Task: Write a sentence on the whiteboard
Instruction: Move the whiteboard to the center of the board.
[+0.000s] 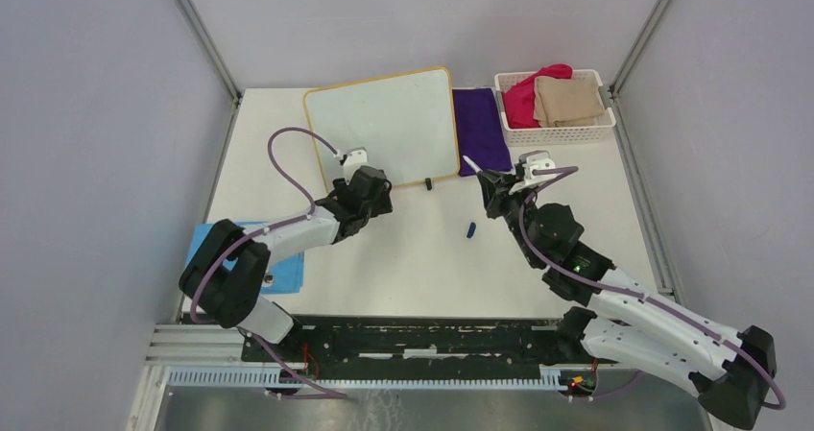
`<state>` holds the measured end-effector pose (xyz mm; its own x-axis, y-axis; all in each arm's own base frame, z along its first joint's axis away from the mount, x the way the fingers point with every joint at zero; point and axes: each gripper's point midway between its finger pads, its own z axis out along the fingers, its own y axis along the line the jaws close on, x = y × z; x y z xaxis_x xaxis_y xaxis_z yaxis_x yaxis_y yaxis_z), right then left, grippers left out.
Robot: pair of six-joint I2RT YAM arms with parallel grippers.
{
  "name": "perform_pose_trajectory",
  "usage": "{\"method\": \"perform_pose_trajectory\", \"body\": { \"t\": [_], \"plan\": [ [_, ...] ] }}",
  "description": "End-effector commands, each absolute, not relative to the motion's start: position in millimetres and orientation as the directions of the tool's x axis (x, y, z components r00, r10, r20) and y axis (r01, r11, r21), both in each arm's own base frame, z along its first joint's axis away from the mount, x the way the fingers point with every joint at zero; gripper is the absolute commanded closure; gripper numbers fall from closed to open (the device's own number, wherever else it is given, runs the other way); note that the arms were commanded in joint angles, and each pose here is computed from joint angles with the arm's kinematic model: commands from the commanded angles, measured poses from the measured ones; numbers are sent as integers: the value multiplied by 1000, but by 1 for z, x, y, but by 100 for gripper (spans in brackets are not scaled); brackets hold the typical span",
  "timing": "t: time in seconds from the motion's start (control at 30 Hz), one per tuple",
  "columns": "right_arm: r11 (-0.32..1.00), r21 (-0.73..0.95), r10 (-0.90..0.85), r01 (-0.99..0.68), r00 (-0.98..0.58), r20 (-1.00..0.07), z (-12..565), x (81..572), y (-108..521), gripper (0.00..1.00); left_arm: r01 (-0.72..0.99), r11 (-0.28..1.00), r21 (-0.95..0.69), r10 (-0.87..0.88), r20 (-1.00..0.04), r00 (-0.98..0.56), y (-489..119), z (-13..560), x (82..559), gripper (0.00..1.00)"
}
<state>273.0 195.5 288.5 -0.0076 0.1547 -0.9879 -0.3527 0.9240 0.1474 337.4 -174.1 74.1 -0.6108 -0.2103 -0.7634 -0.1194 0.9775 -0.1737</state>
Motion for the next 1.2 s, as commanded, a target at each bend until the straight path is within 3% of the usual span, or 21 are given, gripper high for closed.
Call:
{"method": "perform_pose_trajectory", "body": {
  "t": [0.0,0.3,0.6,1.17],
  "plan": [
    [924,146,158,-353,5,-987,292,266,188,100,-174,962,-210,-271,-809,-522,-177,80,362,26],
    [927,145,164,-346,28,-986,297,262,179,100,-204,969,-141,-230,-818,-528,-177,59,378,38],
    [925,135,159,-355,38,-987,296,261,179,100,-227,960,-162,-252,-852,-458,-173,52,388,41],
    [929,120,142,-351,37,-989,292,262,180,100,-257,955,-152,-251,-872,-420,-164,35,391,58]
  ]
}}
